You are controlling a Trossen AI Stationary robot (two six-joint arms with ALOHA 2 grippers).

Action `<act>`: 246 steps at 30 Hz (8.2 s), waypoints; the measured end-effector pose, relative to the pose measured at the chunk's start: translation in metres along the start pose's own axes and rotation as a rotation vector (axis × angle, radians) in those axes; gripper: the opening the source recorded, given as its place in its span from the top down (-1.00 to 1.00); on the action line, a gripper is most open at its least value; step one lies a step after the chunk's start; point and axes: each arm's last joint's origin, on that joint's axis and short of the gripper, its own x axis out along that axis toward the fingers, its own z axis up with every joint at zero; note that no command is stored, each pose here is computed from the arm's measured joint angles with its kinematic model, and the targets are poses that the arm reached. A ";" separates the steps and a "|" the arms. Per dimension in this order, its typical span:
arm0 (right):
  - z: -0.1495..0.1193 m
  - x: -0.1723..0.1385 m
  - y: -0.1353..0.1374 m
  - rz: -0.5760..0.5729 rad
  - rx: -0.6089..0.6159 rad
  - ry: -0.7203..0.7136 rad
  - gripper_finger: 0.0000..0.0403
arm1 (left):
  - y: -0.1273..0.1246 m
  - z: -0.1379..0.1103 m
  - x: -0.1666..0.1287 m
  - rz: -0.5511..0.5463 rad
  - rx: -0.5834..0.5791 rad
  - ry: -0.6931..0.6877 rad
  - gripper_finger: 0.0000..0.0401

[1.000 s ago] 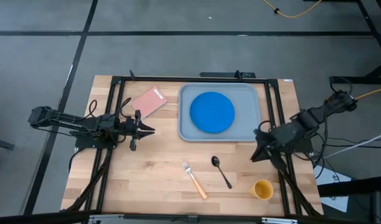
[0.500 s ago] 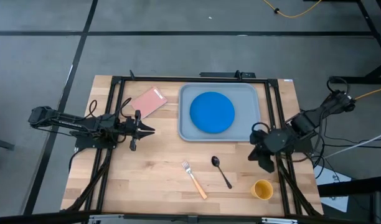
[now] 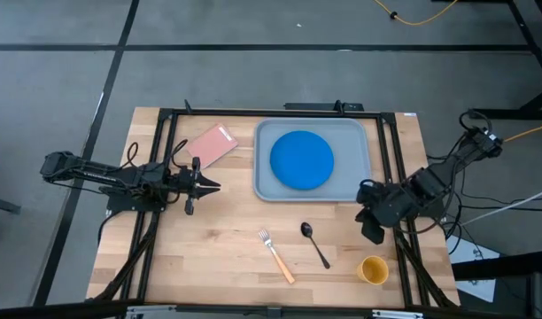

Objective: Pick and place plate/cup/fork/spoon on tray
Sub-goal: Put the cup on the gray tray, then put the spoon on the gray tray

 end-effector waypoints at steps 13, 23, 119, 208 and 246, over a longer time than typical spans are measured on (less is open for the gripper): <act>-0.009 -0.004 0.006 0.119 -0.024 0.141 0.28 | 0.000 0.000 0.000 0.000 0.000 0.000 0.76; -0.001 -0.006 0.023 0.309 -0.049 0.077 0.26 | 0.000 0.000 0.000 0.000 0.001 0.000 0.76; 0.125 -0.053 -0.081 -1.084 0.249 -0.365 0.99 | 0.000 -0.001 0.000 0.005 0.065 0.011 0.76; 0.115 0.041 -0.252 -0.666 0.443 -0.216 0.60 | 0.000 -0.002 0.000 0.005 0.064 0.020 0.76; 0.064 0.092 -0.022 0.743 0.277 -0.172 0.60 | 0.000 -0.002 0.000 0.005 0.064 0.020 0.76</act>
